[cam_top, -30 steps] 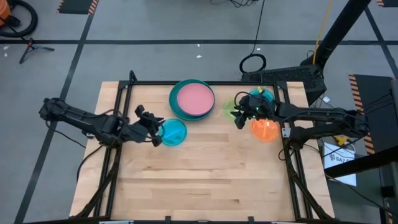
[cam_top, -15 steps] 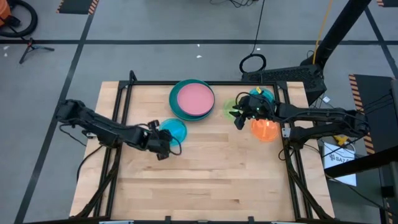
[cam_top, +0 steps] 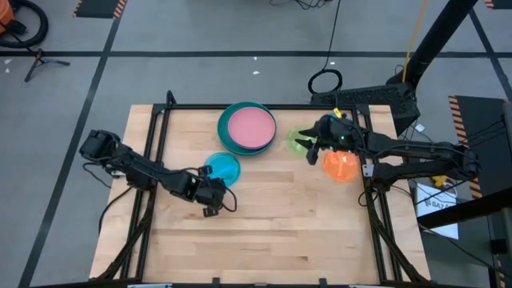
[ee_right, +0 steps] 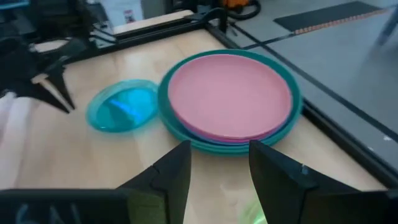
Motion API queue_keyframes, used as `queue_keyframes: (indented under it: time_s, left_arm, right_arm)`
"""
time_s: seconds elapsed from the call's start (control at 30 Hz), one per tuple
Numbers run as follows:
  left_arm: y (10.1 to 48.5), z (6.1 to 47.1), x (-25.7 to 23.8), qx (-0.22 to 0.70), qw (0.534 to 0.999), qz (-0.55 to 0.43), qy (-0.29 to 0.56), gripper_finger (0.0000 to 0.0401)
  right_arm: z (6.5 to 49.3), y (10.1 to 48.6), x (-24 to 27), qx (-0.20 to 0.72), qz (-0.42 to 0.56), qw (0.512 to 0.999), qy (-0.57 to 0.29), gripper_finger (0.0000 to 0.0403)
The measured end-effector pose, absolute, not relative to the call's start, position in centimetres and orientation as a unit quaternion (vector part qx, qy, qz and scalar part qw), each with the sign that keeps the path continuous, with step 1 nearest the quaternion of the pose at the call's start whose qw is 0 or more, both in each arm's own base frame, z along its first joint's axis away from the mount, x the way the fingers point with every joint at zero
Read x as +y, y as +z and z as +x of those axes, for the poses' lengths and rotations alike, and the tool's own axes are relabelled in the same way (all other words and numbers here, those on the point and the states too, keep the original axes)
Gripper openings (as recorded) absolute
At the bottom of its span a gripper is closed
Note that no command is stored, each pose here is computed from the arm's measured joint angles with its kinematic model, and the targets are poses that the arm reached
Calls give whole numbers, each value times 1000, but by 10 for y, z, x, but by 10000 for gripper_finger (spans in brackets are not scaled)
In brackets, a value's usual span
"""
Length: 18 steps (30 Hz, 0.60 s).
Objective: Stack plastic plates
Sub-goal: Stack the bottom light blue plate on top of the light pink plate
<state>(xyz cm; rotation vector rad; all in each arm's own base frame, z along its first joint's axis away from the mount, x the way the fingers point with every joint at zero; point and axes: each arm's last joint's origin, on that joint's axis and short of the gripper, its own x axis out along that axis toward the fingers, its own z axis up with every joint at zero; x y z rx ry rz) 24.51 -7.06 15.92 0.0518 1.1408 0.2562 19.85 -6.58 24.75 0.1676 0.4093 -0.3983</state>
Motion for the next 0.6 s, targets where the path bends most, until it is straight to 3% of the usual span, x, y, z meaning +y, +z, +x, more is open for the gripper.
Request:
queue_keyframes:
  time_s: [0.17, 0.47, 0.6]
  left_arm:
    - [159, 245, -71, 536, 834, 15, 126, 81]
    - [152, 247, -70, 530, 830, 59, 162, 204]
    - [145, 254, -72, 525, 834, 83, 149, 215]
  right_arm:
    - [199, 247, -63, 203, 88, 960, -170, 155]
    - [199, 247, -63, 203, 95, 959, -172, 155]
    - [199, 247, -63, 203, 96, 959, -173, 155]
